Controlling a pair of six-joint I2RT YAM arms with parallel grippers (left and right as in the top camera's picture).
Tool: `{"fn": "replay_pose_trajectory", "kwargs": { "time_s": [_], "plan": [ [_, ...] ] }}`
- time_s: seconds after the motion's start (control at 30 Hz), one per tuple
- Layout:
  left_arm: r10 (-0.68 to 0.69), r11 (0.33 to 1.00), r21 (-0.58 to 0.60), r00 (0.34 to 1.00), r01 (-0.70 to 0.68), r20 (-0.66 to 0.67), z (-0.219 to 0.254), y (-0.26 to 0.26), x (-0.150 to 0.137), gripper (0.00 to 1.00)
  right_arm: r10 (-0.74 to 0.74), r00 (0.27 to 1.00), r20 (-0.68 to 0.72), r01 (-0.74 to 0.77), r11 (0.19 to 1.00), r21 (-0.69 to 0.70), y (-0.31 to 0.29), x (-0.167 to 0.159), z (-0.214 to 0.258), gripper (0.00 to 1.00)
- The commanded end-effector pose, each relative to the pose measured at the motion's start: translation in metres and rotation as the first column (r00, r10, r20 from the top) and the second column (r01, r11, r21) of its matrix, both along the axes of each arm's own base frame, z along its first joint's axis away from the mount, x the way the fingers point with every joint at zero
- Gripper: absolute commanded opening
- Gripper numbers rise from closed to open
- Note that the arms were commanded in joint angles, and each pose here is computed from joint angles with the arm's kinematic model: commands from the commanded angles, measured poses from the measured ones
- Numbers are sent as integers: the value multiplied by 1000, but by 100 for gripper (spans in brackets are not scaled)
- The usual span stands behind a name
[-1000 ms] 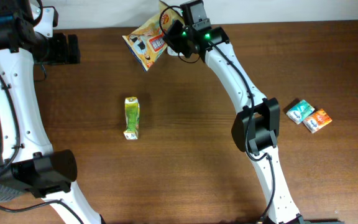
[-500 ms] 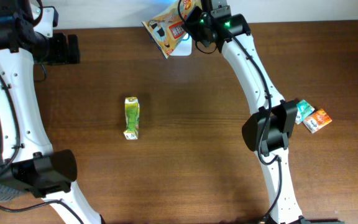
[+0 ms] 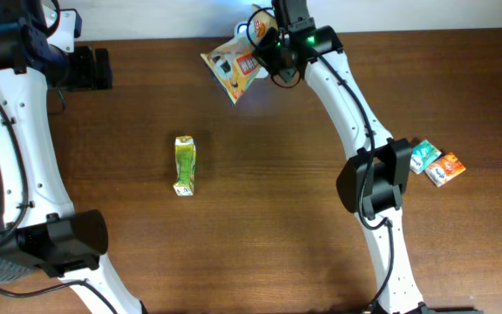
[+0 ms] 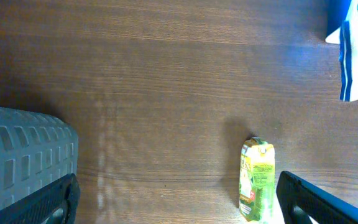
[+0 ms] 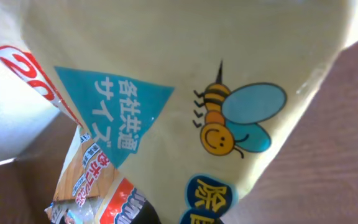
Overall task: Scan the item barcode
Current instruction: 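Hold the yellow snack bag in front of the scanner with right gripper, then carry the snack bag right and drop it on the tissue packs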
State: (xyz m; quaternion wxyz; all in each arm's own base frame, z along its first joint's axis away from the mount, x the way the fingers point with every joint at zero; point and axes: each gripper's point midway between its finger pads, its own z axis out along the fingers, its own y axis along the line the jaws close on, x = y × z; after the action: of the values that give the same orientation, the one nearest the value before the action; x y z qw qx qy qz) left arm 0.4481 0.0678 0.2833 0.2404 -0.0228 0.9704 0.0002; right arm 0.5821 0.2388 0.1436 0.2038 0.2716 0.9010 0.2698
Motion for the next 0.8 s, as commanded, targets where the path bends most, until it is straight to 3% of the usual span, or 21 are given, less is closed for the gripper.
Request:
{"fn": "replay_pose_trajectory", "kwargs": {
  "time_s": [0.0, 0.33, 0.5, 0.6, 0.77],
  "plan": [
    [-6, 1000, 4, 1000, 6, 1, 0, 3, 0, 99, 14, 1000, -1, -14, 999, 30, 9, -4, 6, 4],
    [-6, 1000, 4, 1000, 6, 1, 0, 3, 0, 99, 78, 997, -8, -77, 992, 104, 24, -9, 11, 4],
    [-6, 1000, 4, 1000, 6, 1, 0, 3, 0, 99, 226, 974, 31, -228, 972, 60, -5, -10, 15, 4],
    [-6, 1000, 4, 1000, 6, 1, 0, 3, 0, 99, 260, 964, 47, -259, 965, -32, -59, -15, 36, 4],
    [-6, 1000, 4, 1000, 6, 1, 0, 3, 0, 99, -69, 996, -61, 40, 921, -387, -235, -65, 86, 4]
  ]
}}
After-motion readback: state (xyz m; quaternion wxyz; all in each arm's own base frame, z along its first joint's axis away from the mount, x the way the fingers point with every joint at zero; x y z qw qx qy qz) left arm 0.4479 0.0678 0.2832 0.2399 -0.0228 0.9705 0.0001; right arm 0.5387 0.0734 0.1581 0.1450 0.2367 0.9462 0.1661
